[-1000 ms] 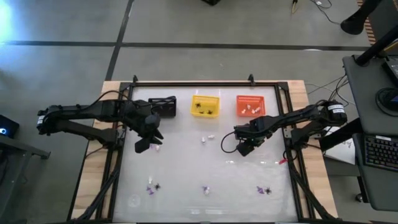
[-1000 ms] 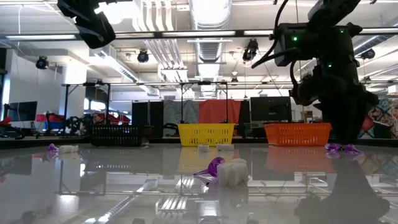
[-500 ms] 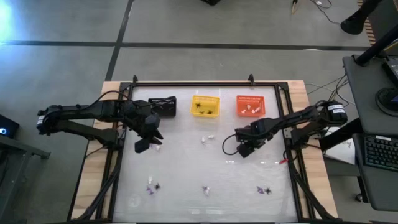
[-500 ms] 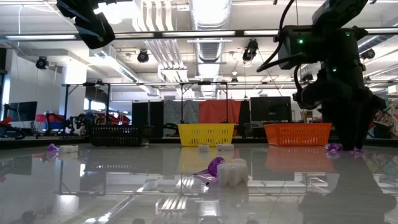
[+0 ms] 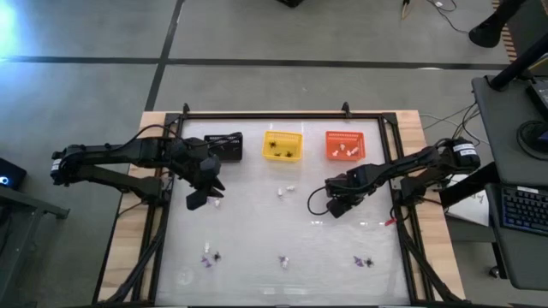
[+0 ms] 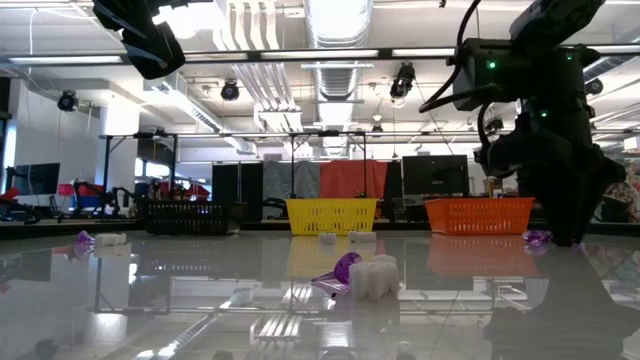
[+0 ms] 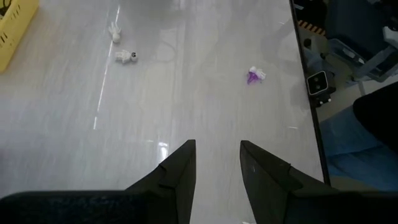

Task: Sort Halloween decoration
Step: Put the violet hat toy into the black bin

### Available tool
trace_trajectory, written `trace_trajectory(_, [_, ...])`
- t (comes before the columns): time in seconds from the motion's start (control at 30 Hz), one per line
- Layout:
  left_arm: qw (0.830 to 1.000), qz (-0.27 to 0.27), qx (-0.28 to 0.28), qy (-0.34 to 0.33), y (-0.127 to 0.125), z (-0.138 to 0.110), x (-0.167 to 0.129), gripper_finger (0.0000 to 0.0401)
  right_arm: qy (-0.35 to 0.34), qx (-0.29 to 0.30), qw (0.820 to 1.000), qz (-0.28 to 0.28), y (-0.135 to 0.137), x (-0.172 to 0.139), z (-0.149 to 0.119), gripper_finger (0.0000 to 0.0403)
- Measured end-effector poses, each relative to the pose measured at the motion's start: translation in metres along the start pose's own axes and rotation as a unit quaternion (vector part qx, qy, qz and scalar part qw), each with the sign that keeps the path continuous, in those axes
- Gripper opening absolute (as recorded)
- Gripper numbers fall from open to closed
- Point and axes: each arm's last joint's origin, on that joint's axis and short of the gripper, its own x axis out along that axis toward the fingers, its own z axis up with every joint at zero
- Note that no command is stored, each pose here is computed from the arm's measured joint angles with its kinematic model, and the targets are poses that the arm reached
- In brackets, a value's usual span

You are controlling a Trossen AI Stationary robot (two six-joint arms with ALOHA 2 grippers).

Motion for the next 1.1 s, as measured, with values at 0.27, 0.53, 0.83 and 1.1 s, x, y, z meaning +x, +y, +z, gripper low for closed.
trace_trajectory(0.27, [1.000,0.000,0.000,0.000,0.000,0.000,0.000,0.0107,0.005,0.002,1.000,0.001,0.000,0.002,0.000,0.0010])
trace_trajectory(0.53, [1.000,0.000,0.004,-0.004,-0.001,-0.001,-0.003,0.0107,0.008,0.001,1.000,0.023,0.008,-0.008,0.002,0.0008])
trace_trajectory(0.83, [0.999,0.030,0.006,-0.015,-0.002,-0.008,-0.015,0.0107,-0.011,-0.006,0.998,0.060,0.022,-0.025,0.009,0.0008])
trace_trajectory(1.1, [0.998,0.061,0.003,-0.015,-0.002,-0.015,-0.025,0.0107,-0.056,-0.034,0.992,0.106,0.046,-0.055,0.020,0.0008])
